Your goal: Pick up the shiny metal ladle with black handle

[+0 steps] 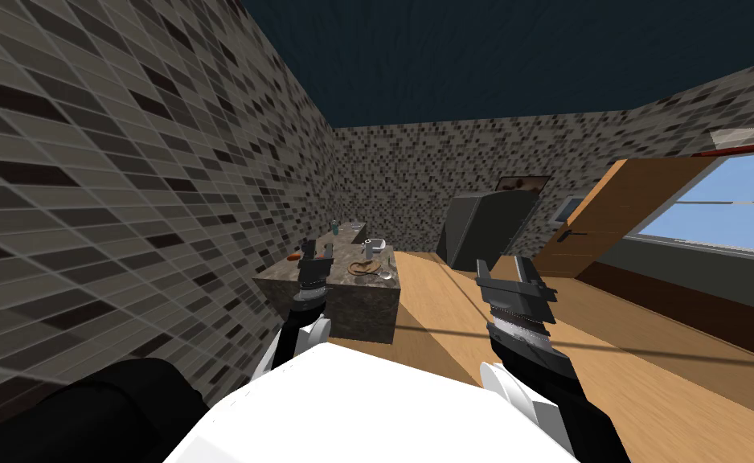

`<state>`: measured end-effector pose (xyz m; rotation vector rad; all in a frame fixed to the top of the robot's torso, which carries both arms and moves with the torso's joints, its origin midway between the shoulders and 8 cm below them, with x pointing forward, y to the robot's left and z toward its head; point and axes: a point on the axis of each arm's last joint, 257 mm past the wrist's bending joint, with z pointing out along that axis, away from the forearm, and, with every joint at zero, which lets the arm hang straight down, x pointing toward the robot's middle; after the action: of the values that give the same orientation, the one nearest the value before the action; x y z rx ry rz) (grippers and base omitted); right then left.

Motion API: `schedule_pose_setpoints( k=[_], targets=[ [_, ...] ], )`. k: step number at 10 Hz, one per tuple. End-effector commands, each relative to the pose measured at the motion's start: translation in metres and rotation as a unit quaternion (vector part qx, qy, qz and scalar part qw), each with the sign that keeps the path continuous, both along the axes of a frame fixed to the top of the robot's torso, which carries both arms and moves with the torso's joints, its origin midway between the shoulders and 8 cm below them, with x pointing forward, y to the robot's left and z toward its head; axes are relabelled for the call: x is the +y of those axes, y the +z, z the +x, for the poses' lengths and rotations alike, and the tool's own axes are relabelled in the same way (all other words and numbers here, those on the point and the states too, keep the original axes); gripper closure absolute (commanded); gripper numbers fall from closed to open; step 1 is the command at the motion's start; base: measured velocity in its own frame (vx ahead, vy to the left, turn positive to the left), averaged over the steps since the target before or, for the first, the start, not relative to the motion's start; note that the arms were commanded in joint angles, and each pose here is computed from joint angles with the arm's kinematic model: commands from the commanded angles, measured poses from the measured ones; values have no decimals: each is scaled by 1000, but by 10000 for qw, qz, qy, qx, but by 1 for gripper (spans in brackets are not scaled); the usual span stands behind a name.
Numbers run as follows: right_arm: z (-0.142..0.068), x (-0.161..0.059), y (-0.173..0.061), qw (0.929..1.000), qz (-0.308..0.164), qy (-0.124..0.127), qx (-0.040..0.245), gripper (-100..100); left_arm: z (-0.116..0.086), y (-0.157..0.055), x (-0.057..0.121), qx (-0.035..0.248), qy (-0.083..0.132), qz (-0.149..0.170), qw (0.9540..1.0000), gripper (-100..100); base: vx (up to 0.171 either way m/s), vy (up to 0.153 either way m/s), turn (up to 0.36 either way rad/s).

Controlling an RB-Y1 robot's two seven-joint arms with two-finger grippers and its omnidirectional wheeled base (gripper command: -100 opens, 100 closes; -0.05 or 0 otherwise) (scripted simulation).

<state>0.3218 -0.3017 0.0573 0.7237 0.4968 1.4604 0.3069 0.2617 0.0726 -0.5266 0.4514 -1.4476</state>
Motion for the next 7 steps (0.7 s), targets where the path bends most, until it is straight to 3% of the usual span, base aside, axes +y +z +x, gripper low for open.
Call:
schedule_pose_setpoints(
  k=[1,6,7],
  targets=[
    [0,0,0,10000,0,0,0,0,8,-5,-4,110,-81,132,9998,-100,-20,11,3],
    [0,0,0,10000,0,0,0,0,61,-41,-18,786,-327,584,9947,-100,-67,49,5],
    [0,0,0,10000,0,0,0,0,64,-47,-17,849,-322,578,9942,-100,-63,29,-3]
  ],
)
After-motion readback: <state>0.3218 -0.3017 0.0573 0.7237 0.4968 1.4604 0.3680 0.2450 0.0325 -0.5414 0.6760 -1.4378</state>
